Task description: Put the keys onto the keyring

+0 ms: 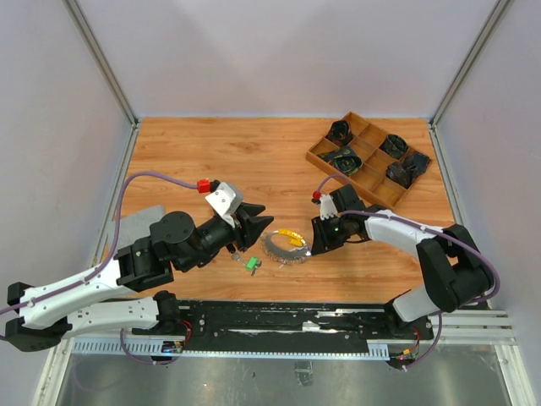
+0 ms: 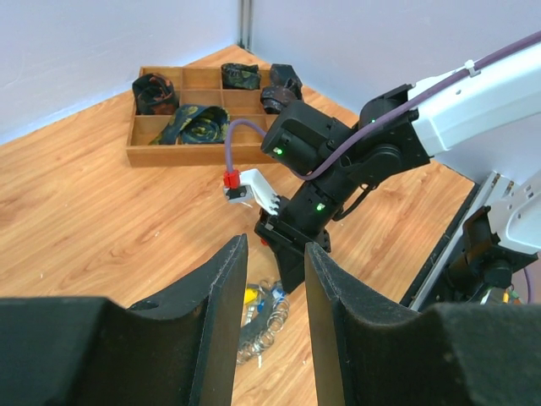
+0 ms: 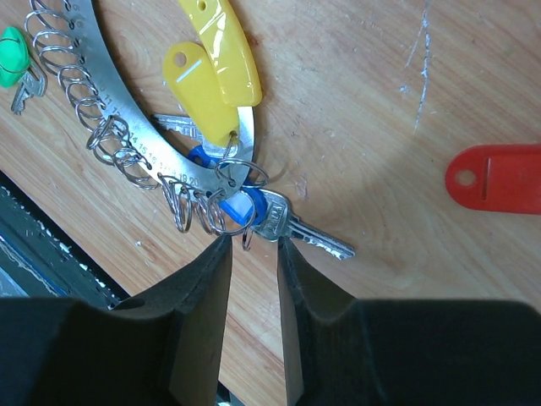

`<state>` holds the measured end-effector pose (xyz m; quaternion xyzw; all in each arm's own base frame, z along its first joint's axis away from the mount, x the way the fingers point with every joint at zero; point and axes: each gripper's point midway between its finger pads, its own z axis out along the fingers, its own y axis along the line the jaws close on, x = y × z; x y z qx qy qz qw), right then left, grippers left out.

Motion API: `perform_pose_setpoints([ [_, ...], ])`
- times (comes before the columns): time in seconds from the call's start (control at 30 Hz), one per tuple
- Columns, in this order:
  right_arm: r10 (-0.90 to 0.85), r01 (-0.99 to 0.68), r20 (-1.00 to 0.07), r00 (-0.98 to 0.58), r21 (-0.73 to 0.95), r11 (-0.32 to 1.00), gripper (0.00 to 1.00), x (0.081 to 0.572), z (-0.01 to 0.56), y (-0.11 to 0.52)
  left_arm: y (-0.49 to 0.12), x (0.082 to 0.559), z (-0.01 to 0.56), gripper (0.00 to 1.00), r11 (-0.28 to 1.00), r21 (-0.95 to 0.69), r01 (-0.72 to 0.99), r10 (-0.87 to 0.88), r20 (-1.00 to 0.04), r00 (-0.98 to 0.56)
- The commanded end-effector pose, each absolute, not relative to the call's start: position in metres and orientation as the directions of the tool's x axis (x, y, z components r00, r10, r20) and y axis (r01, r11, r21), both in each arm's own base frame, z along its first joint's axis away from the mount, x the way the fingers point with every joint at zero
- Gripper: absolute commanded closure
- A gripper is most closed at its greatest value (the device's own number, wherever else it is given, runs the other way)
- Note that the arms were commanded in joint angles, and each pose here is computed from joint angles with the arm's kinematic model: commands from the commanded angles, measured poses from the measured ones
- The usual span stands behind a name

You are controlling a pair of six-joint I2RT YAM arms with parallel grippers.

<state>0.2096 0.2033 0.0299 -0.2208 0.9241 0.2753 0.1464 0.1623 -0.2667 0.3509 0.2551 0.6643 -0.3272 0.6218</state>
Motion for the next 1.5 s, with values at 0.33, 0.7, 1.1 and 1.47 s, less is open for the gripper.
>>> perform_pose_setpoints([
  [0.33, -0.323, -0.474, -0.365, -0.873, 0.486, 0.734, 0.74, 0.205, 0.020, 0.208, -0.258, 0.162, 0.372, 0.61, 0.656, -0.149, 0.740, -0.135, -0.988, -0.079],
  [0.7, -0.321, -0.480, -0.372, -0.871, 0.506, 0.717, 0.83, 0.202, 0.022, 0.214, -0.258, 0.161, 0.371, 0.61, 0.655, -0.153, 0.740, -0.137, -0.987, -0.084],
  [1.1, -0.305, -0.467, -0.372, -0.877, 0.512, 0.721, 0.78, 0.203, 0.016, 0.219, -0.257, 0.161, 0.371, 0.61, 0.655, -0.155, 0.739, -0.138, -0.987, -0.085],
  [1.47, -0.290, -0.502, -0.451, -0.844, 0.473, 0.724, 0.99, 0.211, 0.037, 0.218, -0.258, 0.162, 0.371, 0.61, 0.658, -0.153, 0.737, -0.134, -0.987, -0.084],
])
